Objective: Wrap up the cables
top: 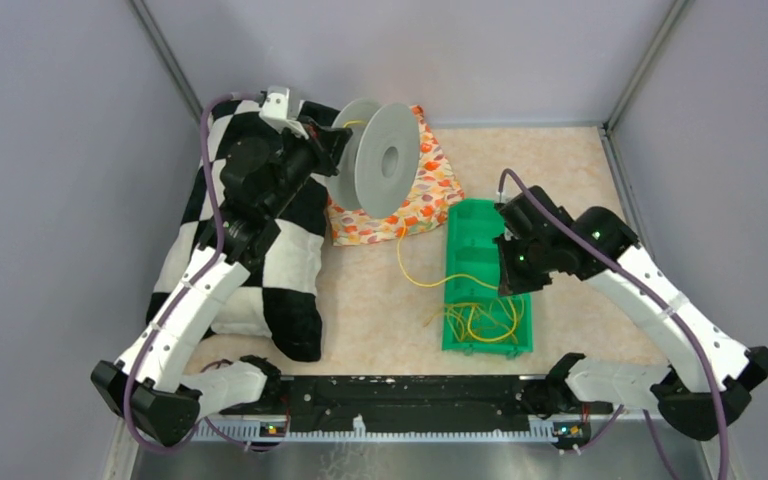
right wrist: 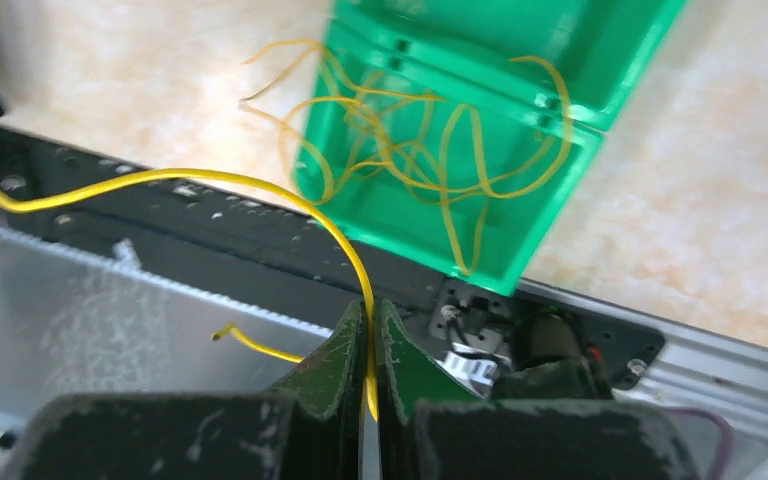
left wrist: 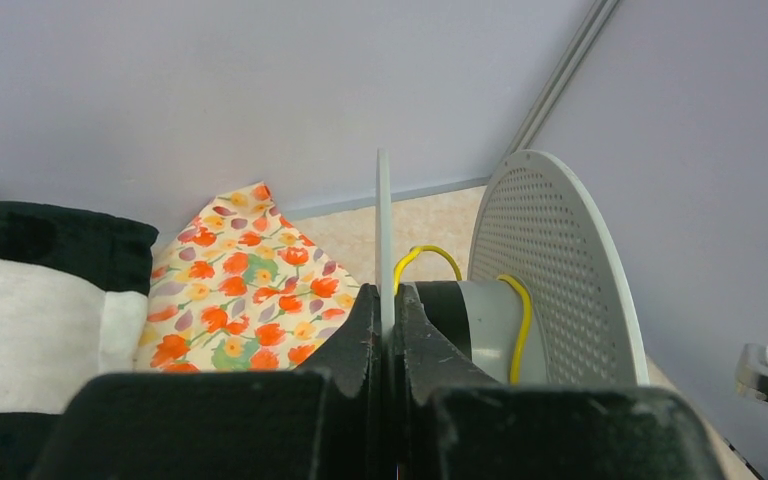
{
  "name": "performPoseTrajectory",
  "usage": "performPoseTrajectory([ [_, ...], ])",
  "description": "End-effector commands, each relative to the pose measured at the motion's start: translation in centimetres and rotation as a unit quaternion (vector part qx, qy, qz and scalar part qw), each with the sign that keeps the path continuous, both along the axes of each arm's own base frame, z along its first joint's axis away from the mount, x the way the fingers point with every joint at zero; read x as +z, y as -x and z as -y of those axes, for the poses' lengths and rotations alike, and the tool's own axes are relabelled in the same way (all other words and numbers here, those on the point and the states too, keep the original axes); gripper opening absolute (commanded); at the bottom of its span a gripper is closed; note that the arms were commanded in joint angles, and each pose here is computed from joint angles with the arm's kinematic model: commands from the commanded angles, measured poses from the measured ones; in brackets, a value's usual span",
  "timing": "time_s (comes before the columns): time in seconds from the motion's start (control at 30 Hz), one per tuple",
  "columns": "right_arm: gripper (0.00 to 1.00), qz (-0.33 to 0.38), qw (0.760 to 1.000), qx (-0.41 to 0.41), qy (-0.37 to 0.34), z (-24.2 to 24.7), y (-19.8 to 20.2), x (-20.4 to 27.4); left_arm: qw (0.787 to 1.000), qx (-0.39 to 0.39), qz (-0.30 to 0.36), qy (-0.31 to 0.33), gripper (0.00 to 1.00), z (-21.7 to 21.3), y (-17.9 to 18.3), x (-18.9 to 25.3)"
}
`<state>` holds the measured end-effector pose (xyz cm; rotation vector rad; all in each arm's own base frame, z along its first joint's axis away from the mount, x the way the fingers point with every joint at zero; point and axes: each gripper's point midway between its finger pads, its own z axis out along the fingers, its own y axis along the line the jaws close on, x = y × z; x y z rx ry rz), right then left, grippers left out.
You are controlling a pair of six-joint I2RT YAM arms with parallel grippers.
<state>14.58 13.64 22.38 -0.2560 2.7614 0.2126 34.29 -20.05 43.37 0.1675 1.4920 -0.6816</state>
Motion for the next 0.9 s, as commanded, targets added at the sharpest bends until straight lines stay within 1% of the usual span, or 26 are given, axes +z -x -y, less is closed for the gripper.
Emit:
performPoseTrajectory([
  [0.0,0.0,0.01,0.989,0.056,-0.135,-4.1,1.3,2.5,0.996,-0.009,0.079,0.044,0.0,-0.3,1.4,5.9],
  [0.07,0.0,0.047,0.972,0.09,-0.212,-6.5,0.9,5.3,0.997,-0.006,0.065,0.042,0.0,-0.2,0.9,5.4],
  [0.1,0.0,0.064,0.963,0.104,-0.239,-7.3,0.7,6.4,0.998,0.003,0.053,0.045,0.0,-0.3,0.5,5.0],
  [0.13,0.0,0.075,0.955,0.117,-0.262,-8.1,0.7,7.4,0.998,0.029,0.037,0.052,0.0,-0.9,-0.2,4.6],
  [0.17,0.0,0.079,0.948,0.131,-0.28,-8.8,0.7,8.0,0.996,0.063,0.005,0.057,0.0,-1.8,-1.0,3.5],
  [0.2,0.0,0.08,0.943,0.148,-0.287,-9.4,0.9,8.2,0.991,0.115,-0.021,0.065,0.0,-3.2,-2.0,2.6],
  [0.27,0.0,0.098,0.941,0.187,-0.265,-10.7,1.4,8.1,0.981,0.173,-0.05,0.072,0.0,-4.9,-3.0,1.4],
  [0.3,0.0,0.116,0.944,0.187,-0.246,-10.8,0.9,8.1,0.976,0.196,-0.057,0.069,0.0,-5.5,-3.4,0.8],
  [0.33,0.0,0.128,0.941,0.207,-0.237,-11.5,1.2,8.4,0.972,0.217,-0.062,0.058,0.0,-6.1,-3.9,0.2],
  [0.37,0.0,0.134,0.932,0.234,-0.242,-12.4,1.8,9.1,0.968,0.237,-0.068,0.042,0.0,-6.6,-4.2,-0.5],
  [0.4,0.0,0.142,0.921,0.256,-0.259,-13.1,2.2,10.2,0.965,0.25,-0.07,0.019,0.0,-7.0,-4.6,-1.1],
  [0.43,0.0,0.16,0.904,0.282,-0.28,-13.9,2.4,11.7,0.963,0.26,-0.076,0.003,0.0,-7.3,-4.8,-1.7],
  [0.53,0.0,0.252,0.851,0.301,-0.349,-15.9,1.8,17.6,0.96,0.266,-0.087,-0.033,0.0,-7.2,-4.8,-3.5],
  [0.6,0.0,0.304,0.823,0.3,-0.374,-16.5,1.0,21.6,0.958,0.272,-0.082,-0.039,0.0,-7.1,-4.3,-3.9],
  [0.7,0.0,0.388,0.807,0.237,-0.377,-15.8,-1.8,26.5,0.956,0.275,-0.077,-0.067,0.0,-6.5,-3.9,-4.5],
  [0.77,0.0,0.449,0.787,0.181,-0.382,-14.6,-3.6,29.2,0.959,0.259,-0.078,-0.087,0.0,-5.6,-3.7,-4.8],
  [0.8,0.0,0.47,0.781,0.161,-0.379,-14.1,-4.3,30.2,0.961,0.246,-0.08,-0.094,0.0,-5.0,-3.6,-5.1],
  [0.87,0.0,0.495,0.777,0.129,-0.366,-13.2,-5.5,31.7,0.963,0.23,-0.085,-0.11,0.0,-4.1,-3.3,-5.8],
])
